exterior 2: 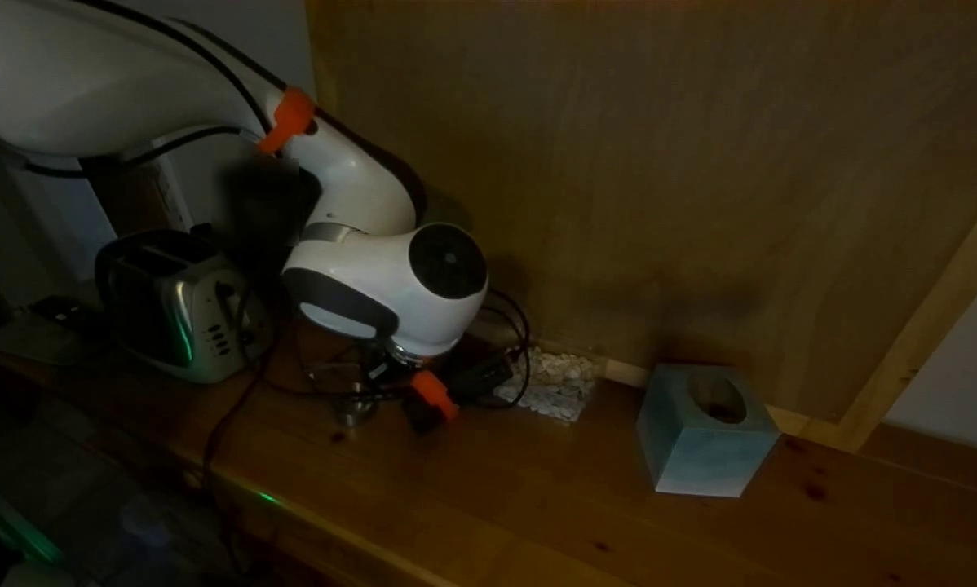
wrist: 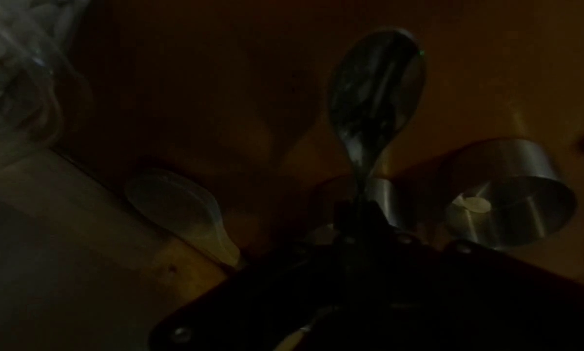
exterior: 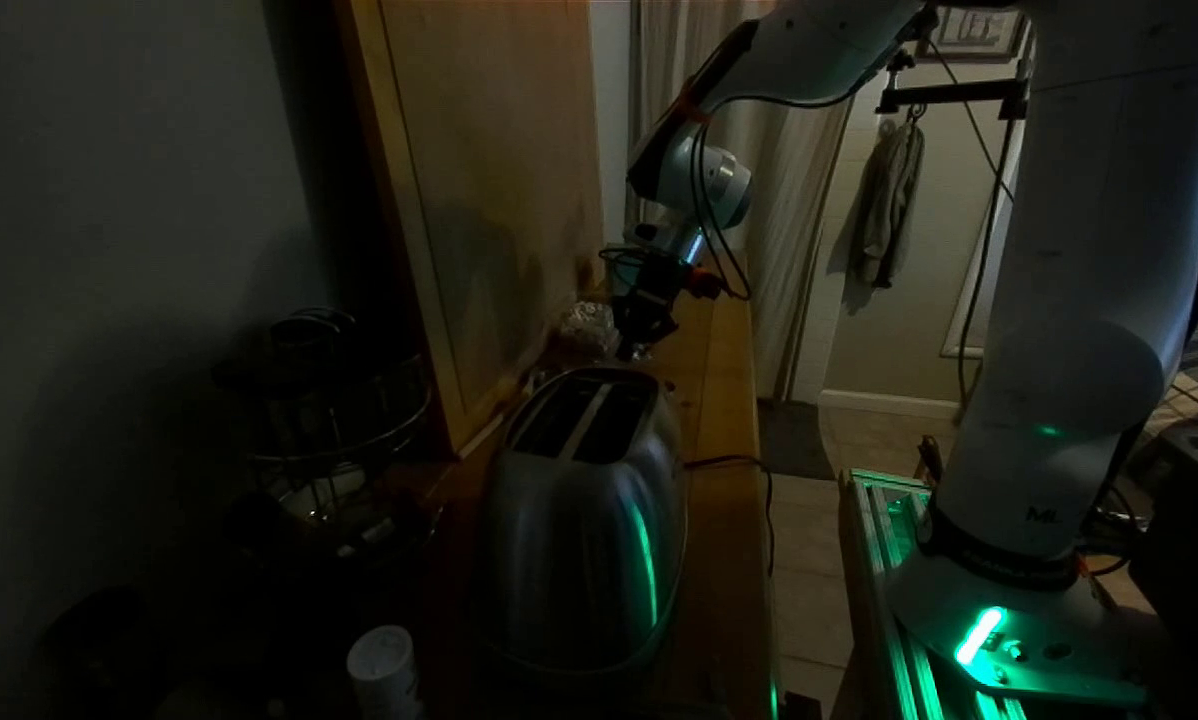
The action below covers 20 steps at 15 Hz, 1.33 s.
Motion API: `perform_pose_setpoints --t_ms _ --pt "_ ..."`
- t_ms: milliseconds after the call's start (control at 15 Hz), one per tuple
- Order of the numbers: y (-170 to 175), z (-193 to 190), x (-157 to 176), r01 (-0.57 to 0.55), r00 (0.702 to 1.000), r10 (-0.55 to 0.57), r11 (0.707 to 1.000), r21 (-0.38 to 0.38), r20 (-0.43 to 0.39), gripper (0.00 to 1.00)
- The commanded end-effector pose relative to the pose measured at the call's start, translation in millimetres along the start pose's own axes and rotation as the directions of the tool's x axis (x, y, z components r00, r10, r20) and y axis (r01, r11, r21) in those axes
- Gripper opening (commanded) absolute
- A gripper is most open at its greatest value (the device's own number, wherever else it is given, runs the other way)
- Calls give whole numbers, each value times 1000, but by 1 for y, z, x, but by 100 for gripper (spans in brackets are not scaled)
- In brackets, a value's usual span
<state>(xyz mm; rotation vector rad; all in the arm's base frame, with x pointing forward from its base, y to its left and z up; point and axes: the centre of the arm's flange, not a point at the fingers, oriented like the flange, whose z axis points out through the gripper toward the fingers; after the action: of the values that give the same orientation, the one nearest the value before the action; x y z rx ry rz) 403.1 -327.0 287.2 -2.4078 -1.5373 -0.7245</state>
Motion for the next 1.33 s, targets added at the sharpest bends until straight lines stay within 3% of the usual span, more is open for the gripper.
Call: perform_pose_setpoints --t_ms 0,467,1267 --pt "-12 -4 11 -68 997 70 997 -36 39 2" --pt "-17 -4 10 -142 983 145 989 -40 115 2" --pt "-19 -4 14 -214 970 222 973 -85 102 2"
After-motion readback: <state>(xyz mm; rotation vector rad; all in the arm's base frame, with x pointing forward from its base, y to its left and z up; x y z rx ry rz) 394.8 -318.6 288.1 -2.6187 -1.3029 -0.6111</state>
